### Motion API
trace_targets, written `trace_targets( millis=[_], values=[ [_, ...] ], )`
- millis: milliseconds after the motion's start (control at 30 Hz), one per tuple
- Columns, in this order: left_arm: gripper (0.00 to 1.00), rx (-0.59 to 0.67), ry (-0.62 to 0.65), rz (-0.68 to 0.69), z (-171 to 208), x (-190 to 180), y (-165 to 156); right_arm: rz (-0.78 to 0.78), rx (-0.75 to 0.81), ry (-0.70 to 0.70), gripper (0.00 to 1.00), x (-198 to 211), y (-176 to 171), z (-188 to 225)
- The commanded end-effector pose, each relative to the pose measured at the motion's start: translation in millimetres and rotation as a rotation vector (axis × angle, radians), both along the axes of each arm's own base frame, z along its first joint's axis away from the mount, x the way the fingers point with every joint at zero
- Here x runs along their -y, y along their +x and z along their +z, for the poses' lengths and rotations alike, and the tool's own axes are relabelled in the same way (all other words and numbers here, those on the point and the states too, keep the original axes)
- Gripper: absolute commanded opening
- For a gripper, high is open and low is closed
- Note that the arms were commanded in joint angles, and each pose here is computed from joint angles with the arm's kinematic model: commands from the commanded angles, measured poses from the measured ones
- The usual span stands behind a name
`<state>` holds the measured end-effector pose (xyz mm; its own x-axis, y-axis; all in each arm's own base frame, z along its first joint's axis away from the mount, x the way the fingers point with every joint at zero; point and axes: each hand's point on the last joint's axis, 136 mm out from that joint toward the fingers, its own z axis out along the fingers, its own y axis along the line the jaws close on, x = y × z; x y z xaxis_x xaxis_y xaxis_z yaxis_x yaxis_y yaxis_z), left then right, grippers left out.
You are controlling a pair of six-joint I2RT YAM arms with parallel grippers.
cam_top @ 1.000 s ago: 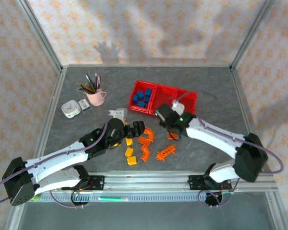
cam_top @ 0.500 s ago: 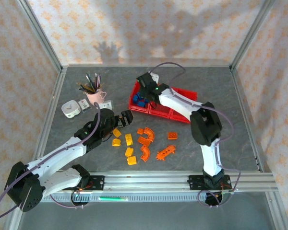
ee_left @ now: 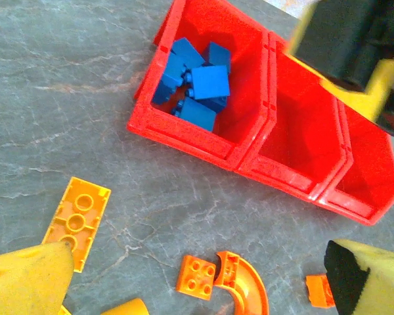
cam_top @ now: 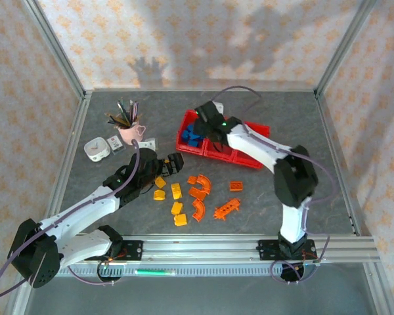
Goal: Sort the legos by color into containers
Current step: Place the lego in the container, then pick up the lego from the bottom-center of the table.
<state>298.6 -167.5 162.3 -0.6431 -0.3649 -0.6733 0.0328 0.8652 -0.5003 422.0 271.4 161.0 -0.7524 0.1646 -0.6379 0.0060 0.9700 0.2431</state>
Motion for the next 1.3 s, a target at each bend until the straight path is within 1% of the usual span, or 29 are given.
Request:
trace_targets(
  millis=[0, 233, 367, 467, 567, 667, 767, 900, 1033, 1100, 1267],
  values=[
    [0.99, 0.023, -0.037, -0.052, 17, 12, -3, -0.011, 0.016, 0.020, 0.72, 23, -30, 17],
    [0.99, 0.009, -0.060, -0.123, 12, 43, -27, -0.011, -0.095, -0.001, 0.78, 70, -103, -23],
    [0.99, 0.002, -0.090, -0.134, 7, 58, -37, -0.001, -0.142, -0.064, 0.84, 87, -135, -50],
    [0.99, -0.013, -0.121, -0.135, 1, 64, -42, 0.002, -0.188, -0.133, 0.87, 99, -151, -73],
    [0.99, -0.021, -0.141, -0.132, -3, 69, -45, 0.028, -0.228, -0.164, 0.90, 101, -163, -93],
    [0.99, -0.023, -0.165, -0.136, -5, 75, -48, 0.014, -0.255, -0.205, 0.90, 109, -168, -107],
    [0.99, -0.034, -0.165, -0.144, -9, 79, -50, 0.015, -0.277, -0.229, 0.88, 111, -170, -118],
    [0.99, -0.041, -0.154, -0.144, -13, 80, -50, 0.046, -0.299, -0.220, 0.81, 104, -170, -127],
    [0.99, -0.036, -0.149, -0.141, -12, 79, -50, 0.044, -0.310, -0.255, 0.72, 106, -168, -133],
    [0.99, -0.038, -0.143, -0.142, -13, 79, -49, 0.042, -0.323, -0.276, 0.66, 108, -168, -138],
    [0.99, -0.042, -0.131, -0.145, -16, 80, -49, 0.050, -0.321, -0.284, 0.54, 107, -166, -139]
  ],
)
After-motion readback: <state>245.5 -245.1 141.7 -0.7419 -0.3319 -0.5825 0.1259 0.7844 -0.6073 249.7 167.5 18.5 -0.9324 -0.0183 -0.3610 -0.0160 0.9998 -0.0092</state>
